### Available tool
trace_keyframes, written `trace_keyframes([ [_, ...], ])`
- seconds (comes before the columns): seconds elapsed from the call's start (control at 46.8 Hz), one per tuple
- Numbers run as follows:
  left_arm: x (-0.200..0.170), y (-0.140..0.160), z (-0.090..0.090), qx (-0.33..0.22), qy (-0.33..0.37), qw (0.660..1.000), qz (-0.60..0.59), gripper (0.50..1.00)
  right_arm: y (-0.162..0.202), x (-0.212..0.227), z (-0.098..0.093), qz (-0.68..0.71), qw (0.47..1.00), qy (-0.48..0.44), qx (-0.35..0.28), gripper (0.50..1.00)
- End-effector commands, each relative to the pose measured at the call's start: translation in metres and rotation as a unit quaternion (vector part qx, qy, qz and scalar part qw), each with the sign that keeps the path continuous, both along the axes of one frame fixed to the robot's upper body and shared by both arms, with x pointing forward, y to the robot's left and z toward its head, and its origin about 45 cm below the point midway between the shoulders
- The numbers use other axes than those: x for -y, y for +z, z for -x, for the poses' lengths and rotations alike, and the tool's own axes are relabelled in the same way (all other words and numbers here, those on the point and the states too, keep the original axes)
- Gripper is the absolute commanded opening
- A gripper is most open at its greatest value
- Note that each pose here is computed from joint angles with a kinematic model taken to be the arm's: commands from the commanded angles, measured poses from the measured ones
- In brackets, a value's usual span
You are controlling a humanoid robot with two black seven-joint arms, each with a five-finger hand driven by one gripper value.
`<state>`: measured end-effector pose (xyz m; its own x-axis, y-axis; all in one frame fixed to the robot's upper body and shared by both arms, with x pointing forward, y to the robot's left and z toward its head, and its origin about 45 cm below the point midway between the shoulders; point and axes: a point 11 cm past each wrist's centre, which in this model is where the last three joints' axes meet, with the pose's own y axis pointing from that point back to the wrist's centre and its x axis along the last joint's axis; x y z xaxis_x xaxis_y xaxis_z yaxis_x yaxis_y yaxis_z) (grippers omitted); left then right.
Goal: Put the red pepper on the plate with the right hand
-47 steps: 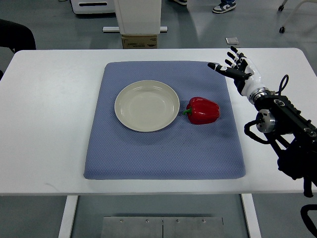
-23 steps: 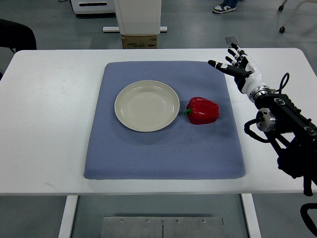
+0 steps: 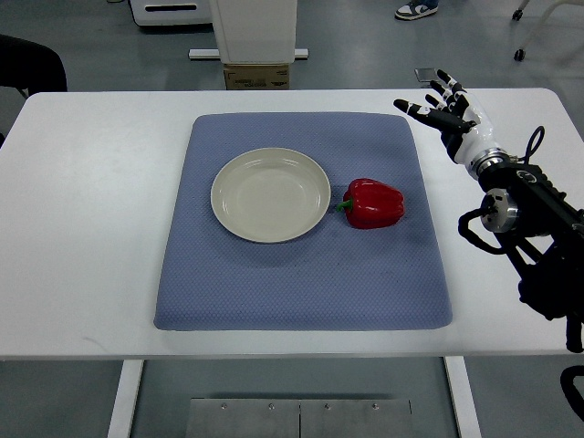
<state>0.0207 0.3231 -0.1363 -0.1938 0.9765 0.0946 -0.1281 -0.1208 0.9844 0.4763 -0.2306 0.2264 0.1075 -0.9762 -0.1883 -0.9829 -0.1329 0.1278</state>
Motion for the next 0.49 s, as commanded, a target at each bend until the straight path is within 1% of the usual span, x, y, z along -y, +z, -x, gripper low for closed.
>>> trace_keyframes([
  [0.0, 0.000, 0.000, 0.000, 0.000, 0.000, 1.000, 0.000, 1.000, -0.001, 0.001, 0.000, 0.001, 1.000, -0.001, -0.001, 1.000],
  [0.321, 0.000, 0.000, 0.000, 0.000, 0.000, 1.000, 0.000, 1.000, -0.007, 0.004, 0.001, 0.004, 1.000, -0.004, -0.009, 1.000],
  [0.47, 0.000, 0.000, 0.000, 0.000, 0.000, 1.000, 0.000, 1.000, -0.014, -0.005, 0.005, 0.016, 1.000, 0.010, -0.014, 1.000],
])
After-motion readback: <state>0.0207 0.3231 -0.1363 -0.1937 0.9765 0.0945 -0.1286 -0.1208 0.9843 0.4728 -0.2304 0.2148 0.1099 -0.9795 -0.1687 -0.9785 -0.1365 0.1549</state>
